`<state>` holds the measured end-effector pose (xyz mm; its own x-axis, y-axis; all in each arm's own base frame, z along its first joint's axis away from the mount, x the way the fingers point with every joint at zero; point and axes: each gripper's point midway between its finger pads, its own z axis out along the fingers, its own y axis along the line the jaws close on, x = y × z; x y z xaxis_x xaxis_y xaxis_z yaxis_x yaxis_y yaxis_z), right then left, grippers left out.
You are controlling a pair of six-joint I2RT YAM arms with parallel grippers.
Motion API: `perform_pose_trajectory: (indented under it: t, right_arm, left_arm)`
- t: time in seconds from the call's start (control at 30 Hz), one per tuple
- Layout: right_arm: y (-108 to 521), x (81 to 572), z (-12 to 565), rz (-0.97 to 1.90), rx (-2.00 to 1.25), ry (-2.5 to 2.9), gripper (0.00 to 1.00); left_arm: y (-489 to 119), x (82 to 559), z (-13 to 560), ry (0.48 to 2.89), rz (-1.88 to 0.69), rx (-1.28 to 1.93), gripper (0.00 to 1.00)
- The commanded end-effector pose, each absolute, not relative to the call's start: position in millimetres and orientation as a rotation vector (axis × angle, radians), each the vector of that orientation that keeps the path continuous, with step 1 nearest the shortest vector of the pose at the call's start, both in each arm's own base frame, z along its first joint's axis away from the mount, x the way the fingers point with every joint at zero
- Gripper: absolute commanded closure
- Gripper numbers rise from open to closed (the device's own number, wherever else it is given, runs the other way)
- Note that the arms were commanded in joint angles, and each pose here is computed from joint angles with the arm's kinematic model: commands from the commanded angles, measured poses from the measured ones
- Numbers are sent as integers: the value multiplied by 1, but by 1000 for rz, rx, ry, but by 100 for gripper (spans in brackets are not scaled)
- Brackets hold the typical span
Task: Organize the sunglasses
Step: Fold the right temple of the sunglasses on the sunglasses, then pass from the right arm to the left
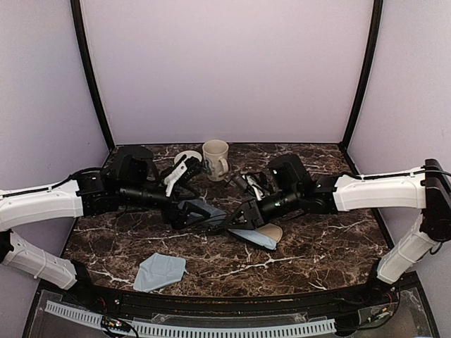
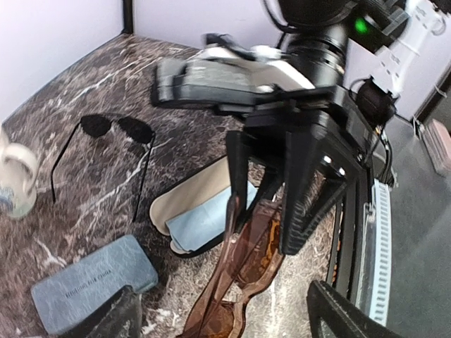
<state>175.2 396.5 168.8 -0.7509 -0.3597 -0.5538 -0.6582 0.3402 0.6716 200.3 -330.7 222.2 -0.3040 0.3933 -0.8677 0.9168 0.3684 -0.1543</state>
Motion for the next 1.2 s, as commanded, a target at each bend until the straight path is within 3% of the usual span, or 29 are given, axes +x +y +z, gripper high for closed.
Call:
perform_pose_trajectory:
  t: [0.0, 0.63, 1.17]
  right_arm:
    - [394, 174, 194, 1489, -828, 2319, 86]
    - [396, 158, 197, 1707, -786, 2353, 86]
    - [398, 159, 190, 1731, -771, 2356, 86]
  left_arm:
    - [-337, 186, 223, 1744, -891, 1291, 13]
    - [-335, 169, 179, 1648, -846, 1517, 10]
    - [-343, 178, 162, 1713, -769, 1478, 32]
